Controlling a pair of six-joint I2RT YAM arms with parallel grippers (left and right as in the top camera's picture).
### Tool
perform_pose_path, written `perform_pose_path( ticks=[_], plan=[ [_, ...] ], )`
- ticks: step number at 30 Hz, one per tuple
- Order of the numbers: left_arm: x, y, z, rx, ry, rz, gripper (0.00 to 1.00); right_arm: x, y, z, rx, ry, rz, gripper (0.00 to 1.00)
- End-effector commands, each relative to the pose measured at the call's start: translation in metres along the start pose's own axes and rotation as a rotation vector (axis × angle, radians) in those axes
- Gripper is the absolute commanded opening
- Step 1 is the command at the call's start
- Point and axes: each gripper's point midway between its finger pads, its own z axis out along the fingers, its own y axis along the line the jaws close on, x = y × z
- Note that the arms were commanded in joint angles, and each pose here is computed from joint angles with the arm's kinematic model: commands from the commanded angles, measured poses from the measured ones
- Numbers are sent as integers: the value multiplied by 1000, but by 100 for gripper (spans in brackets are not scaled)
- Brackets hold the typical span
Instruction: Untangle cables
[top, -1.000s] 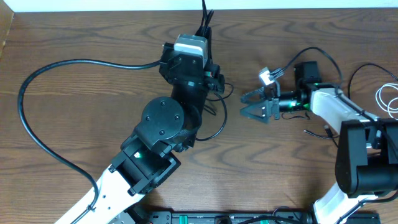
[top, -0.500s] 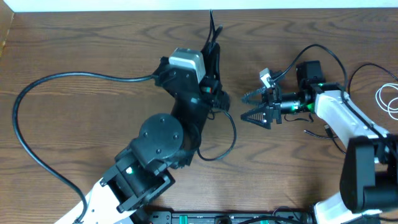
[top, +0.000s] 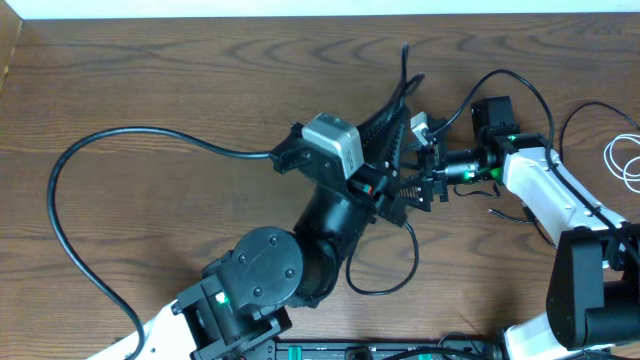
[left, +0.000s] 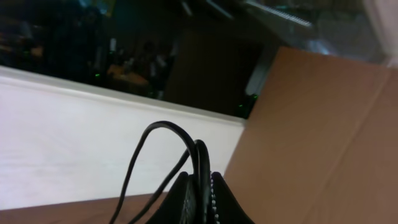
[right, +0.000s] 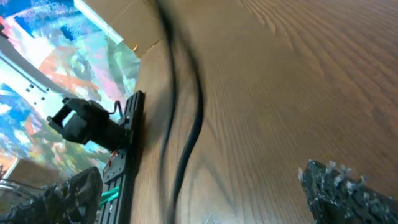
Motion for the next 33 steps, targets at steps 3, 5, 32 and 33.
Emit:
perform_pose_path(
  ticks=[3,5,32,33],
  plan=[
    [-20,-6,-5,22,-53,16,7,0,8,7,-27,7,-32,99],
    [-22,-6,-5,21,-59,38,8,1,11,12,-40,17,-37,99],
    [-35,21,-8,-153,-116,167,7,6,22,35,-77,72,-118,85],
    [-33,20,-8,-148,-109,147,7,6,22,35,-77,72,-118,87]
  ],
)
